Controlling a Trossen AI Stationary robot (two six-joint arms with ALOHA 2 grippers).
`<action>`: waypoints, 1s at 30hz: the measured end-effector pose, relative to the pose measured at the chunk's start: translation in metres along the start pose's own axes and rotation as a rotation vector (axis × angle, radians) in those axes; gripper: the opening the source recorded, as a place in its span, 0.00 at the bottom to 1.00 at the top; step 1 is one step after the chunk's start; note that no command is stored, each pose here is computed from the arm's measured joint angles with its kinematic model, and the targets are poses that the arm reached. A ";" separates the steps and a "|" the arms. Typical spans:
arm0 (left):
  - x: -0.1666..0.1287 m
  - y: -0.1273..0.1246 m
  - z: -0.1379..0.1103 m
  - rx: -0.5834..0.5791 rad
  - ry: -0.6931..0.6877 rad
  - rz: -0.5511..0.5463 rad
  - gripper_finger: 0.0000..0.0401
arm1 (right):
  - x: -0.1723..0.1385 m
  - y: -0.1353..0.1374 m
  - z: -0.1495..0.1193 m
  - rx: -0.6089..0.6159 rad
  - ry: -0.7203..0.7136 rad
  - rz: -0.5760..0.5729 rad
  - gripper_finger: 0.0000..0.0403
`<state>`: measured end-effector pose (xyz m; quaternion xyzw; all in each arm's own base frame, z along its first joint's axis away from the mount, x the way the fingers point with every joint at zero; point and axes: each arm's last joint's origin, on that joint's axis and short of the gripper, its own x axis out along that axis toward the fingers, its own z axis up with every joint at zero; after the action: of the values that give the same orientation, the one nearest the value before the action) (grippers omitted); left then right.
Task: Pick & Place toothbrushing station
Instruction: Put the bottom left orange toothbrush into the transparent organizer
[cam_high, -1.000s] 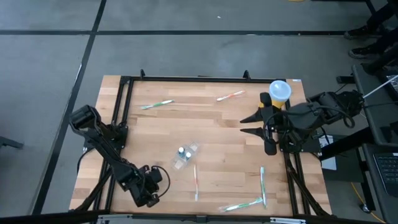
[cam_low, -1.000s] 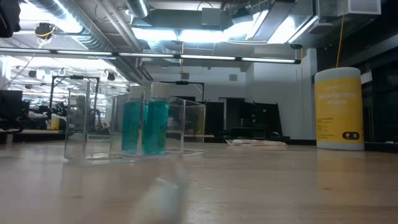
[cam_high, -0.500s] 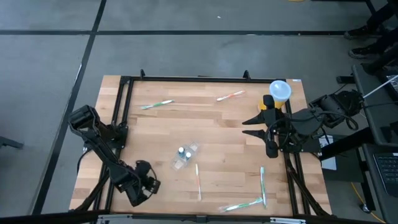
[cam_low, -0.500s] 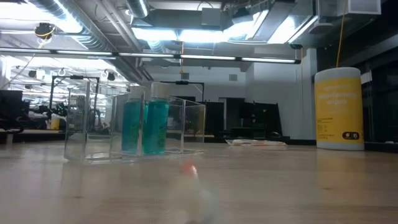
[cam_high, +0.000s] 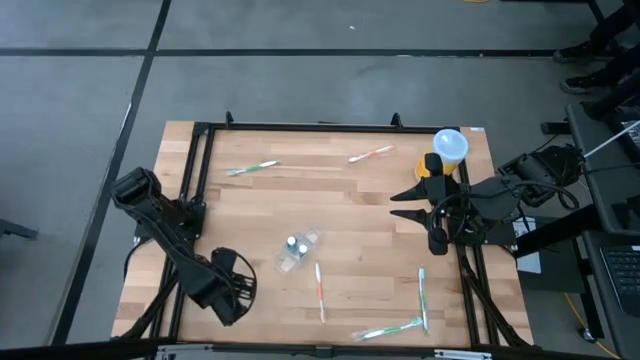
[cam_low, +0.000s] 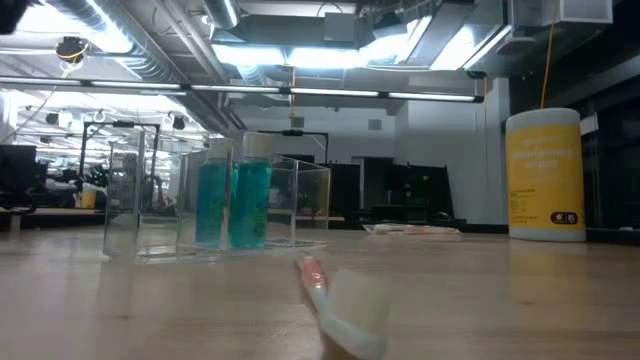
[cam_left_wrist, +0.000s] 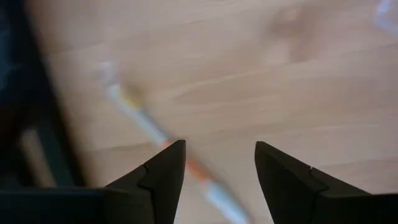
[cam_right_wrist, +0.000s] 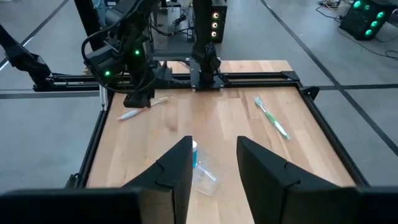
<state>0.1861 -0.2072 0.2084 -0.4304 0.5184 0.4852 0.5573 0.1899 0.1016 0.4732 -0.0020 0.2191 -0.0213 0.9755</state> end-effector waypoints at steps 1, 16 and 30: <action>-0.001 0.001 0.001 -0.004 0.008 0.029 0.47 | 0.000 0.000 0.000 0.000 0.000 0.000 0.32; 0.016 0.010 -0.002 -0.080 0.029 0.359 0.46 | -0.001 0.002 0.001 0.006 -0.013 0.017 0.32; 0.066 0.008 0.000 -0.140 0.030 0.339 0.46 | -0.011 -0.003 0.008 0.088 -0.082 0.040 0.32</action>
<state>0.1778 -0.1996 0.1429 -0.3821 0.5567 0.6005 0.4284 0.1834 0.0993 0.4847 0.0446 0.1777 -0.0116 0.9830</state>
